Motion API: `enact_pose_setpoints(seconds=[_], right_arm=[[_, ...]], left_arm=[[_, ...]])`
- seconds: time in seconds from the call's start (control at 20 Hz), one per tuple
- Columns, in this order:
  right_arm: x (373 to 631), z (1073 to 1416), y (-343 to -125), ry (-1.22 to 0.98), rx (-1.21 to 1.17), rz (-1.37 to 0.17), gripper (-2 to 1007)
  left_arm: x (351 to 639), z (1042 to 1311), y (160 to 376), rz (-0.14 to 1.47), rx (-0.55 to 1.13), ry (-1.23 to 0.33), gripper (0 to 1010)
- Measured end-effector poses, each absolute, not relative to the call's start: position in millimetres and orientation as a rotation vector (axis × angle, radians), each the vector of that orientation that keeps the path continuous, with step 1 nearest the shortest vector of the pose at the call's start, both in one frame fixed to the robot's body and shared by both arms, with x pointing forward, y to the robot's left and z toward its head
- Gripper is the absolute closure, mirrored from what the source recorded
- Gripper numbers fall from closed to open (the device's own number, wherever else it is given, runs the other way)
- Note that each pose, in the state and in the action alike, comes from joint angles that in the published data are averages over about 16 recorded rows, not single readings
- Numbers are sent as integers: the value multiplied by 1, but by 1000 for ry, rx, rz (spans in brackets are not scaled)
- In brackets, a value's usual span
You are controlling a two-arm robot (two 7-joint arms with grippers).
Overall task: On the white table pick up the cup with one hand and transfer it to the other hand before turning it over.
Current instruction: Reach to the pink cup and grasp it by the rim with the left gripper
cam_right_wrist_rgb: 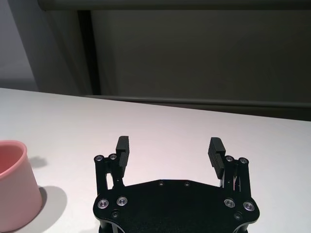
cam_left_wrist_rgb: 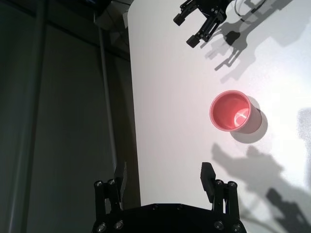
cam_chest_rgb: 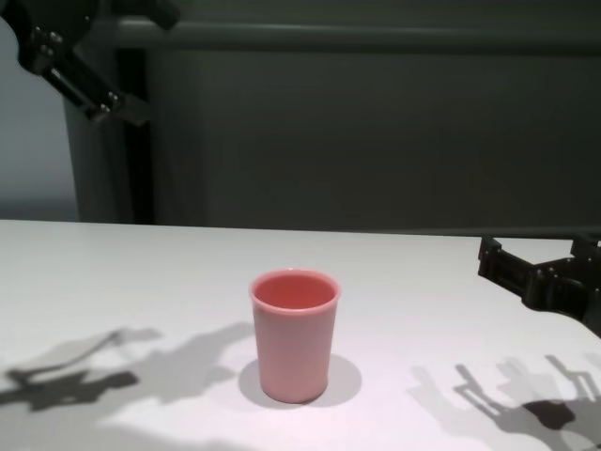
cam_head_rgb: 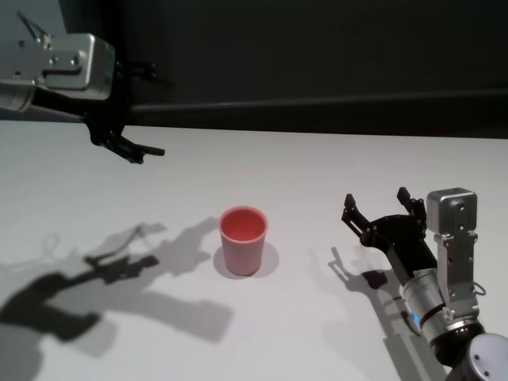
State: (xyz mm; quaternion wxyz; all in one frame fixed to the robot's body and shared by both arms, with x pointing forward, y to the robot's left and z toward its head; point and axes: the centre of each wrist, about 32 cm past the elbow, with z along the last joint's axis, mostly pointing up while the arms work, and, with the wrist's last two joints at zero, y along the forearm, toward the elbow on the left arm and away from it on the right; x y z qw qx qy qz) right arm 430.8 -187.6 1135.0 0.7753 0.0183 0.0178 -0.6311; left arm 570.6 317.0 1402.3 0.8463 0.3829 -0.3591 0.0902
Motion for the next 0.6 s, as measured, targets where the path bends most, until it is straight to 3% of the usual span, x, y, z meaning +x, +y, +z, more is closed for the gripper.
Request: enact_pose_setpoints(seconds=[0.6], right_arm=[[431,1135,-188,39,40,-1366,3]], left_arm=[[593,1400,276,-73,925,-785,9]])
